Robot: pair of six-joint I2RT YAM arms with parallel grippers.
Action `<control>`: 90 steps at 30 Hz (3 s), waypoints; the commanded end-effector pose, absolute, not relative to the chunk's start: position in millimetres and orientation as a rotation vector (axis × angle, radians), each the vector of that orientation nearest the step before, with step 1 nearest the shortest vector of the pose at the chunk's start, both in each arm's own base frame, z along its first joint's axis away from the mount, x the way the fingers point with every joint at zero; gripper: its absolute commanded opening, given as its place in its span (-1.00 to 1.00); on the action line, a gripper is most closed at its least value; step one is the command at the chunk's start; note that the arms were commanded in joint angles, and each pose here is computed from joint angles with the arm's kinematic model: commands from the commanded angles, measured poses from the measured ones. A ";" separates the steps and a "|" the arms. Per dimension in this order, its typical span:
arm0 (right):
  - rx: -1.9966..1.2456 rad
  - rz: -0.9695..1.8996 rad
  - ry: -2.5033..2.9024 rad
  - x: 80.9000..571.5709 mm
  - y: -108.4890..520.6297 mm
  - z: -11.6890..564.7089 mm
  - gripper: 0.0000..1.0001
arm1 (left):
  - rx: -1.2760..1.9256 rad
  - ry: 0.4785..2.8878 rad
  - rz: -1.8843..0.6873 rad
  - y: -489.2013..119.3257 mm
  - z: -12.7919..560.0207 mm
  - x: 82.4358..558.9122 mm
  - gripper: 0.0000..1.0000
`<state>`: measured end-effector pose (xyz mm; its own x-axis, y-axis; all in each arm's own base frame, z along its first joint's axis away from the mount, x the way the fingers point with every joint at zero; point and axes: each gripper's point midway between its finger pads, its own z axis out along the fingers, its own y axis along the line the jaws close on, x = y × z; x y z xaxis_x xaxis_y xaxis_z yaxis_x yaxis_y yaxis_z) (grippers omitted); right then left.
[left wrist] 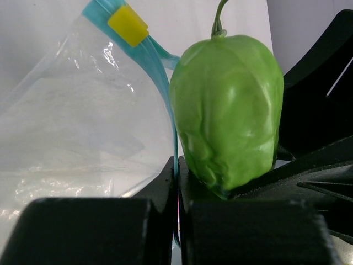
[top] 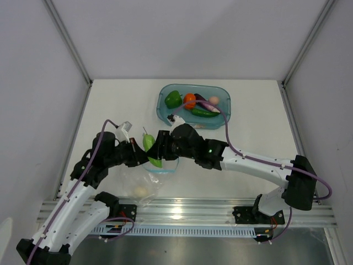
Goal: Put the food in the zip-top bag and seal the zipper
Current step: Place the fake vegetable in the zipper food storage bag, then pick up the fake vegetable from the bin.
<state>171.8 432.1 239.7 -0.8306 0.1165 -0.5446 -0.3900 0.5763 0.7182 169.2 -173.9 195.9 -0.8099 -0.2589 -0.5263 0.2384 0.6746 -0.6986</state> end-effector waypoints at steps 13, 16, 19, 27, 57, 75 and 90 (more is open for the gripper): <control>-0.275 1.124 2.259 149.8 422.7 220.5 -0.91 | 0.022 2.158 -1.106 -174.3 236.1 165.5 -0.99; -0.279 1.115 2.278 147.2 421.7 212.6 -0.88 | 0.023 2.152 -1.106 -173.6 238.3 164.2 -0.99; -0.279 1.094 2.294 146.8 419.5 205.8 -0.82 | 0.024 2.145 -1.105 -172.5 240.9 162.1 -0.99; -0.350 1.019 2.310 142.1 409.5 196.8 0.22 | 0.026 2.108 -1.100 -169.5 253.7 158.9 -0.99; -0.011 0.532 1.912 404.0 261.4 300.3 0.83 | 0.050 2.153 -1.064 -170.1 228.7 165.4 -0.99; 0.043 0.459 2.065 571.1 284.6 165.5 0.84 | 0.102 2.170 -1.043 -176.9 212.3 183.1 -0.99; 0.031 0.460 2.165 584.1 290.0 93.4 0.71 | 0.113 2.199 -1.041 -183.0 197.6 196.4 -0.99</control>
<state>572.6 278.5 78.2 -0.6330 0.1798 -0.7530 -0.0983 0.9461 0.3085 192.7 -180.7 194.6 -0.7798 -0.2194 -0.5863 0.3051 0.6847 -0.6619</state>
